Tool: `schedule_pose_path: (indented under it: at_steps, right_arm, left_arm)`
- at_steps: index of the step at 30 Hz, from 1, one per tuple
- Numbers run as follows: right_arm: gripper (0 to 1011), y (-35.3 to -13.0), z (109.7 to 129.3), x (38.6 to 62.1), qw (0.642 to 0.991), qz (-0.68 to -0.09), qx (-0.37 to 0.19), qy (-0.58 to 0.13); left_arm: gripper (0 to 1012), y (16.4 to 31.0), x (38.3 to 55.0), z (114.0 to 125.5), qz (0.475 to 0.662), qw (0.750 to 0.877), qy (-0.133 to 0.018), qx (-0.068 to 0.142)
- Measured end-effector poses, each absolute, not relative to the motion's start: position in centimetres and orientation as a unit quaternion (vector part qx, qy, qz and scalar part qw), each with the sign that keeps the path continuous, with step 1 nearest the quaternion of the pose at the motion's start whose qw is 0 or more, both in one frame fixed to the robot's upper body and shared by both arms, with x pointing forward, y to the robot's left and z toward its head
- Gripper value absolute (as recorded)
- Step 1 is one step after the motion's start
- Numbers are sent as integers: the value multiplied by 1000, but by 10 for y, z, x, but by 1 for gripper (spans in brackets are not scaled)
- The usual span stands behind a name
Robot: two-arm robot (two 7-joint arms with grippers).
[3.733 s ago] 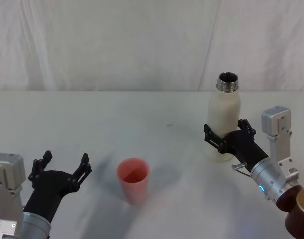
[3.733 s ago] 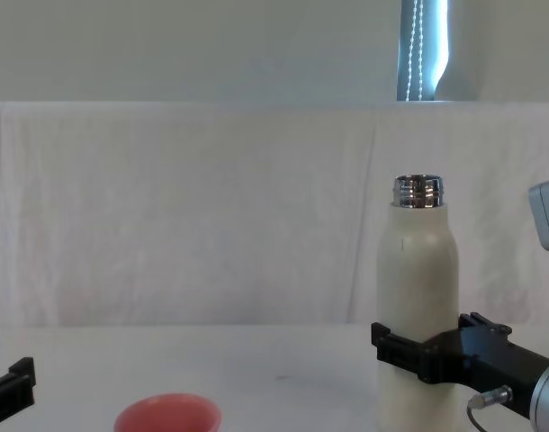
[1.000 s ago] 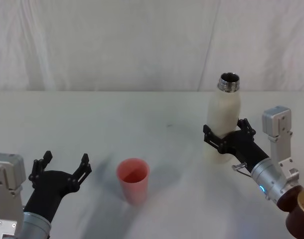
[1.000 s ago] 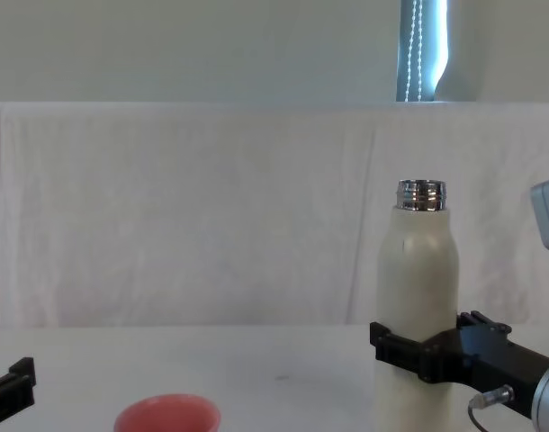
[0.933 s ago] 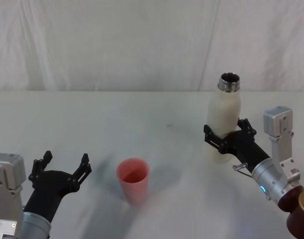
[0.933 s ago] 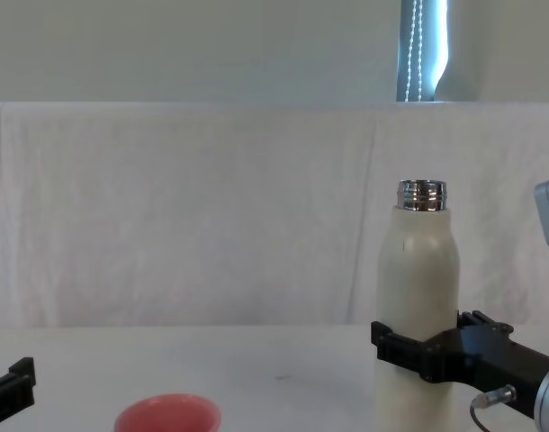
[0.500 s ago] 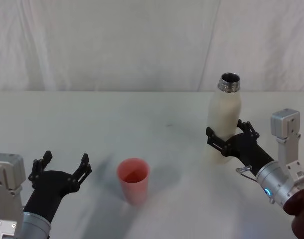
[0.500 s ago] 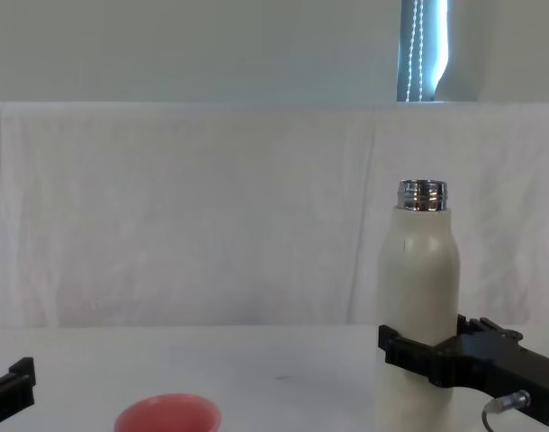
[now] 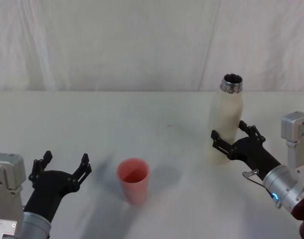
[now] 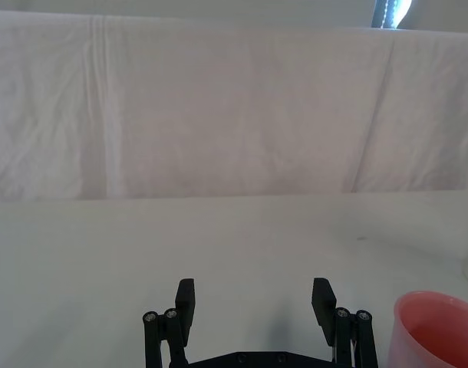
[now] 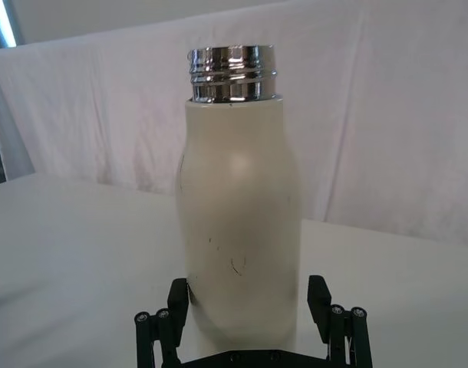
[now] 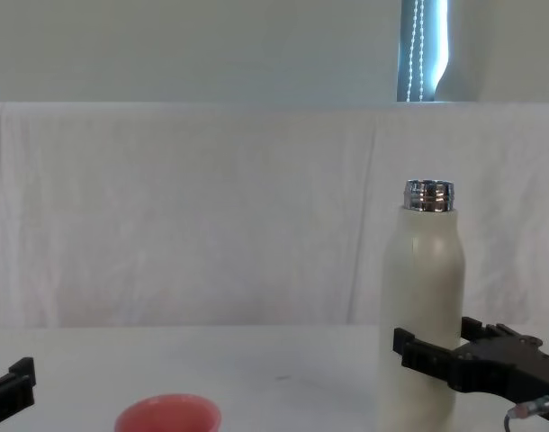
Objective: Grasp the thermos with one hand and pour water into the cup lid.
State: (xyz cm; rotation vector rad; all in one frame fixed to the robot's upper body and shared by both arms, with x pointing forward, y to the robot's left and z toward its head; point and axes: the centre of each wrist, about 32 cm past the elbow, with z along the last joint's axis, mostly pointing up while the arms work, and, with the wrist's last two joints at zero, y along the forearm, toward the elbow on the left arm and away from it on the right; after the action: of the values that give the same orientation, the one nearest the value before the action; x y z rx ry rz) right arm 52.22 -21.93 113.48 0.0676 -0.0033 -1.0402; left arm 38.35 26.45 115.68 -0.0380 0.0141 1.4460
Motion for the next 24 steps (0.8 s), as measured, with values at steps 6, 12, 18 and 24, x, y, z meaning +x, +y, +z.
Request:
schedule_pose_path:
  at_steps: [6, 12, 18, 24]
  right_arm:
    - [1001, -223, 1137, 513, 868, -495, 30, -3]
    - [1001, -226, 1138, 505, 869, -495, 26, -2]
    - [1001, -230, 1139, 493, 869, -495, 20, -4]
    - [1001, -235, 1142, 476, 864, -502, 19, -10]
  left_arm:
    - [1001, 265, 384, 1157, 662, 750, 6, -17]
    - [1001, 265, 384, 1157, 662, 750, 6, -17]
    - [1001, 265, 384, 1157, 662, 750, 6, -17]
    - [1001, 265, 384, 1157, 662, 750, 6, -17]
